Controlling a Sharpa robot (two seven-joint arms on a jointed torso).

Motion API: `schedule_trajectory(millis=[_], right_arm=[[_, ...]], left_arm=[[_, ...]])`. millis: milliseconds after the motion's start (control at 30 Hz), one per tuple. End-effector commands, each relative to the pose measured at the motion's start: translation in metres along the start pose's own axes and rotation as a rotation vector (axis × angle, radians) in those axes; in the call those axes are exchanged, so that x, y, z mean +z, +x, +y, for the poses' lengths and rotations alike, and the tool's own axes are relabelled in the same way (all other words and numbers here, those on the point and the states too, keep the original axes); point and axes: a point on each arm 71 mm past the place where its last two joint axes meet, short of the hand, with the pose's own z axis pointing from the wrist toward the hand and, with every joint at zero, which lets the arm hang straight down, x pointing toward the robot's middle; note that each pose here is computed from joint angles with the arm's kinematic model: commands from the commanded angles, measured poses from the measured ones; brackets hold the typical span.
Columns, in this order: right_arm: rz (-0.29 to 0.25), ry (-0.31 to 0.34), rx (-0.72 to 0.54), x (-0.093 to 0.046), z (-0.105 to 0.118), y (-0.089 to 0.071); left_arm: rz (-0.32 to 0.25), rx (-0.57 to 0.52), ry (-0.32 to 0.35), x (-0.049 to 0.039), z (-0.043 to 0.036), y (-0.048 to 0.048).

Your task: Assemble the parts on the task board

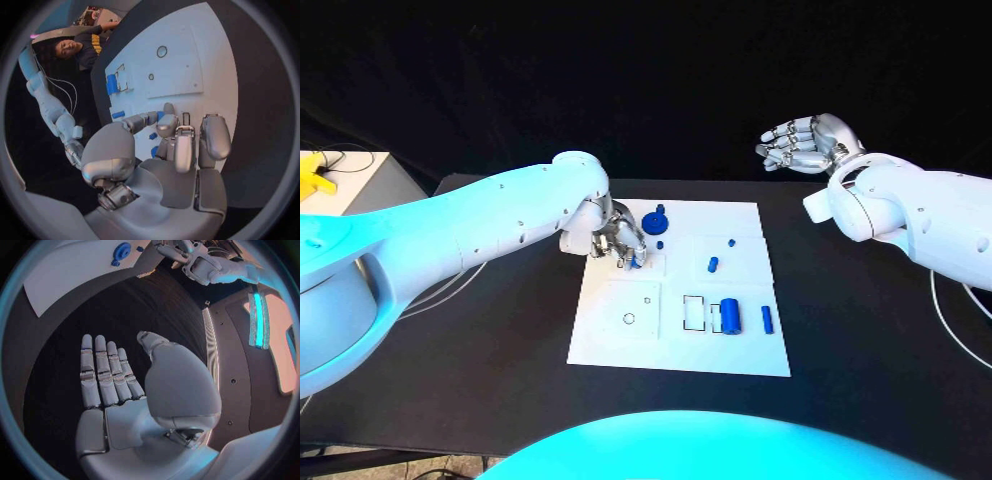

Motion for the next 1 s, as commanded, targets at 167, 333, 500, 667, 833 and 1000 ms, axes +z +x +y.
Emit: schedule_trajectory(millis=[167, 333, 500, 667, 833, 1000], right_arm=[[0.015, -0.016, 0.005, 0.0003, 0.0019, 0.0020], [0.014, -0.016, 0.005, 0.0001, 0.0017, 0.0016], [0.014, -0.017, 0.005, 0.0000, 0.0018, 0.0017], [0.014, -0.017, 0.005, 0.0000, 0.0019, 0.0017], [0.014, -0.017, 0.005, 0.0000, 0.0018, 0.0016], [0.015, -0.017, 0.005, 0.0000, 0.0018, 0.0016]], left_arm=[[0.012, 0.012, -0.002, 0.0005, -0.0007, 0.0010], [0.006, 0.015, -0.006, 0.0007, -0.0003, 0.0004], [-0.002, 0.015, -0.010, 0.0007, 0.0007, -0.0005], [-0.003, 0.013, -0.010, 0.0005, 0.0016, -0.0006], [-0.005, 0.009, -0.004, 0.0000, 0.0010, -0.0002], [-0.010, 0.007, -0.001, -0.0004, 0.0009, -0.0002]])
